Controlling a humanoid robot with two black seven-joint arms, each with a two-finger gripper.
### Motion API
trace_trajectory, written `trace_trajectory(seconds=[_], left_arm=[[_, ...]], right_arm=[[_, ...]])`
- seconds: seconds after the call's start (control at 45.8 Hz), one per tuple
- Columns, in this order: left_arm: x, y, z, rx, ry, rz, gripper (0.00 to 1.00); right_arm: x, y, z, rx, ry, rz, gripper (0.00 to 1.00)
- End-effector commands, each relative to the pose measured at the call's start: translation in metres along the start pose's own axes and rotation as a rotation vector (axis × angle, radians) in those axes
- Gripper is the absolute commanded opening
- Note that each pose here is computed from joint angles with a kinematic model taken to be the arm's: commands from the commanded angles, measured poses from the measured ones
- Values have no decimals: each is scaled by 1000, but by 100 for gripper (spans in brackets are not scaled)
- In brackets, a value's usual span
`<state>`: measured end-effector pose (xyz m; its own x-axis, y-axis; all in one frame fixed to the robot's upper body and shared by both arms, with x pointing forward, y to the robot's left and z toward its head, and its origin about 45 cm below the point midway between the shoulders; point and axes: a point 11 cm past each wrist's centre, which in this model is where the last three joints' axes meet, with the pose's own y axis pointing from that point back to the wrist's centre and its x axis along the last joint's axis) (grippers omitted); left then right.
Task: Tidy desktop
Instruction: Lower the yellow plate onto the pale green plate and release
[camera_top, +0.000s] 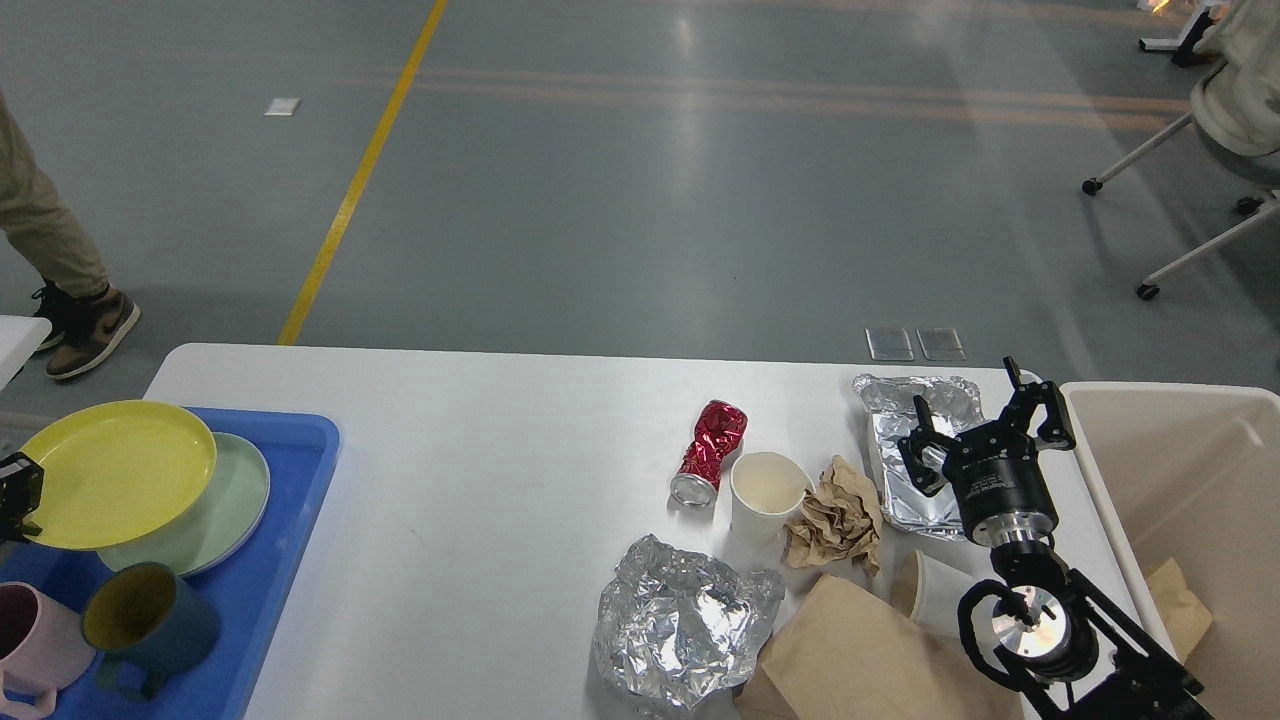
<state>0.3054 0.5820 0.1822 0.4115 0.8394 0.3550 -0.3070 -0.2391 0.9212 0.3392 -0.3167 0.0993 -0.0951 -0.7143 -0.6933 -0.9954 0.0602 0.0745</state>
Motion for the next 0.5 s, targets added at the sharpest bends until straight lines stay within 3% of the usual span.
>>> trace_trajectory(seconds=[0.0, 0.175, 0.481], left_arm=[[-7, -7, 5, -5, -5, 0, 0], [-12, -15, 24, -20, -39, 49, 0], [-34, -39, 22, 3, -65, 67, 0]], right_arm=[[0, 0, 0, 0, -1, 0, 100], [0, 0, 0, 0, -1, 0, 100], [0, 0, 0, 0, -1, 0, 100]])
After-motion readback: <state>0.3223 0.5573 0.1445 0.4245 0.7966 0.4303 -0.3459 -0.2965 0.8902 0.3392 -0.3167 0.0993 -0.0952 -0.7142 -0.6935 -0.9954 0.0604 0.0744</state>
